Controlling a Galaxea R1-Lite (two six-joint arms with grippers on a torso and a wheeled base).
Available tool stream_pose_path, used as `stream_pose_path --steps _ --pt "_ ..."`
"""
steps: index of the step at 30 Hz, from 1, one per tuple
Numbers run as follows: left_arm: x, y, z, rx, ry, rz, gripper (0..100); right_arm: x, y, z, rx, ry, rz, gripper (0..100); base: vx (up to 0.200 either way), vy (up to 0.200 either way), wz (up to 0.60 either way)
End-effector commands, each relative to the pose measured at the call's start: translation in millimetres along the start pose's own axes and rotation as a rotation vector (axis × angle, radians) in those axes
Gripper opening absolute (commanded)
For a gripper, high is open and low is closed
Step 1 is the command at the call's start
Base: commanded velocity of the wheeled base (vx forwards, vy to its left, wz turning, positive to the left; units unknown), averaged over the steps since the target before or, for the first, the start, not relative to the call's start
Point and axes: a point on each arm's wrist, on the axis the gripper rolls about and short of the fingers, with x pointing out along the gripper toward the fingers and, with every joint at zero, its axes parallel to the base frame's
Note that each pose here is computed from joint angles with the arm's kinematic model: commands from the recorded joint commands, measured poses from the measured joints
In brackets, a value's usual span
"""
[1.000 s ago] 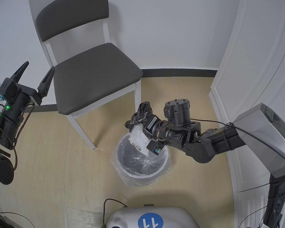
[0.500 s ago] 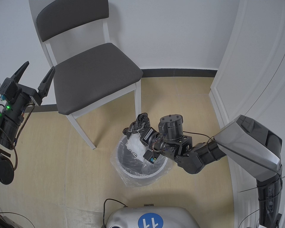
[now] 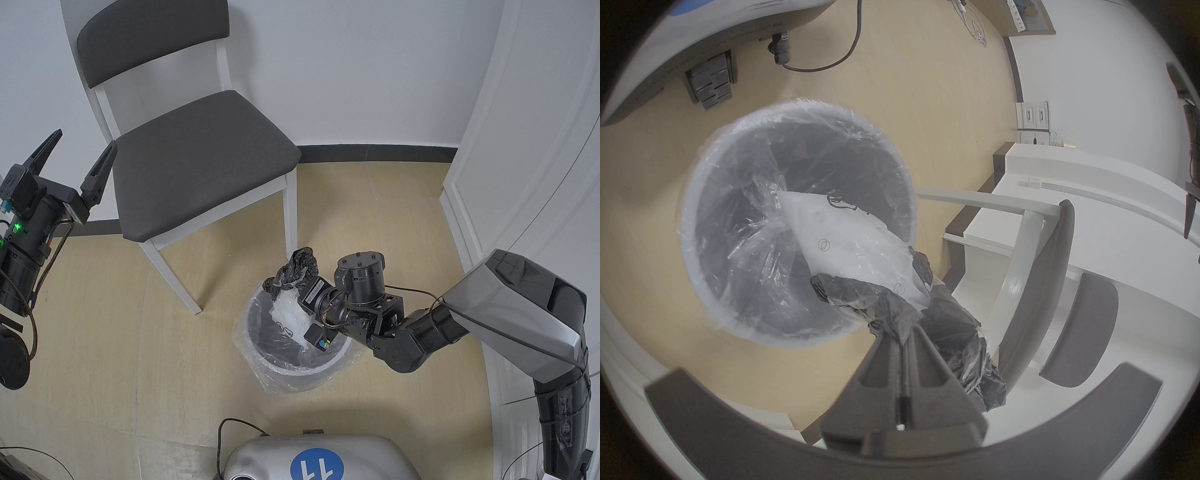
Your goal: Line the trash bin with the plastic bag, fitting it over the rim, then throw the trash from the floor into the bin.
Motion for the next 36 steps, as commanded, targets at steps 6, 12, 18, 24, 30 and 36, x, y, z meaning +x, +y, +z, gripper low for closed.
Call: stream_pose_path --steps 6,12,18,24,30,36 --pt "-0.5 -0.2 0.6 0.000 -0.002 -0.001 100 -4.9 6.9 4.2 -0.001 -0.022 0.024 0 0.000 0.000 0.00" --pt "-1.0 -0.2 0.8 0.000 -0.002 -0.001 100 -5.0 7.4 4.5 -0.002 -0.024 0.026 0 0.000 0.000 0.00" --pt "-1.0 0.2 0.7 0.000 -0.001 0.001 100 -5.0 7.4 4.7 -0.002 -0.031 0.023 0 0.000 0.000 0.00" --pt "-1.0 0.2 0.7 0.000 -0.001 0.001 100 -6.9 6.3 5.3 -0.003 -0.032 0.022 0 0.000 0.000 0.00" --pt "-1.0 0.5 0.6 0.001 -0.001 0.002 100 -7.2 6.4 6.2 -0.003 -0.034 0.022 100 0.000 0.000 0.00" --pt "-1.0 0.5 0.6 0.003 -0.001 0.002 100 -7.2 6.5 6.3 -0.004 -0.035 0.024 100 0.000 0.000 0.00"
